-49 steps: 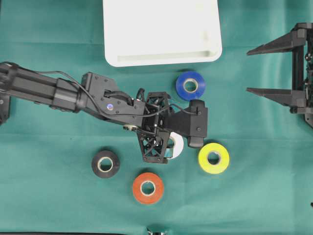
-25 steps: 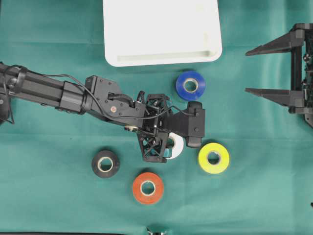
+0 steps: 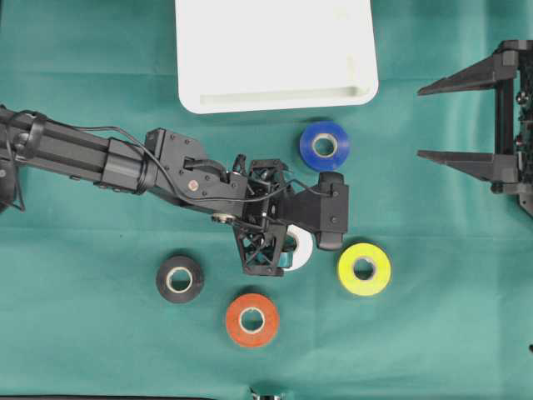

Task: Pick up the tape from a random location and place it into the white case.
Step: 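Lower the left gripper into the white roll's hole and close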

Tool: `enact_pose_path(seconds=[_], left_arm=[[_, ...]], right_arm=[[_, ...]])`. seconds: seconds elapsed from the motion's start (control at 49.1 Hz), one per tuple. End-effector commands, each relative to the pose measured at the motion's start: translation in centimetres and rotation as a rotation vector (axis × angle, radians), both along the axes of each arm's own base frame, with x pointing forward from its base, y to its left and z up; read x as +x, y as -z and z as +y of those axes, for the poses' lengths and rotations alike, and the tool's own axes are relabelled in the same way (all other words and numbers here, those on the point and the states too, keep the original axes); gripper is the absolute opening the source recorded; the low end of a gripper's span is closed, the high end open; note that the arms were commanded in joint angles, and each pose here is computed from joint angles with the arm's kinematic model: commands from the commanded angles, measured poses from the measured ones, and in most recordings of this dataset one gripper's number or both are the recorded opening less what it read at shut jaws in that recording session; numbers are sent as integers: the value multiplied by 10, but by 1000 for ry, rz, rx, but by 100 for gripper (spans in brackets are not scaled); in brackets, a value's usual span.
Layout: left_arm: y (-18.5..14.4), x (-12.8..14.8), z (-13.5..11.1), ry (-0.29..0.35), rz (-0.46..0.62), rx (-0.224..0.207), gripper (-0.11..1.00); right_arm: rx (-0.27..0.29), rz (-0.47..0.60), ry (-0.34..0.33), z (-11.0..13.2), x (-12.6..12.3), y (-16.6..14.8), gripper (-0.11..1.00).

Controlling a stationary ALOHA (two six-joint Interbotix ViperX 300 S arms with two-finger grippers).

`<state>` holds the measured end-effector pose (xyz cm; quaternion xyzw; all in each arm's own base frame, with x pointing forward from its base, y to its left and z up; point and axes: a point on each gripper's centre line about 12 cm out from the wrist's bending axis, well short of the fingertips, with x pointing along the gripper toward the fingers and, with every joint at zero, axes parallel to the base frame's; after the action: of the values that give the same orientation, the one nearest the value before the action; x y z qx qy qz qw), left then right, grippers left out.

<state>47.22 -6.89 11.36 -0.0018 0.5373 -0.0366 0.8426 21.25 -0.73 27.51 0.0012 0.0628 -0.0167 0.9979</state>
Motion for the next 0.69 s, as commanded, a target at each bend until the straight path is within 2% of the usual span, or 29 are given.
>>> enact_pose_path(seconds=[0.0, 0.122, 0.163, 0.224, 0.367, 0.428, 0.672], left_arm=[[-11, 3, 0, 3, -26, 0, 98], [-11, 3, 0, 4, -25, 0, 95], [-11, 2, -2, 7, -19, 1, 89], [-10, 1, -3, 11, -10, 3, 76], [-13, 1, -4, 10, -12, -1, 35], [-14, 1, -5, 9, -15, -2, 24], [-16, 2, -3, -7, -19, -8, 24]], right_arm=[[-4, -20, 1, 0, 3, -8, 90], [-4, -21, 1, 0, 2, -8, 90], [-4, -20, 1, 0, 3, -8, 90], [-4, -21, 1, 0, 2, -8, 90], [-4, -21, 1, 0, 2, -8, 90], [-4, -20, 1, 0, 3, -8, 90], [-4, -15, 1, 0, 2, -8, 90]])
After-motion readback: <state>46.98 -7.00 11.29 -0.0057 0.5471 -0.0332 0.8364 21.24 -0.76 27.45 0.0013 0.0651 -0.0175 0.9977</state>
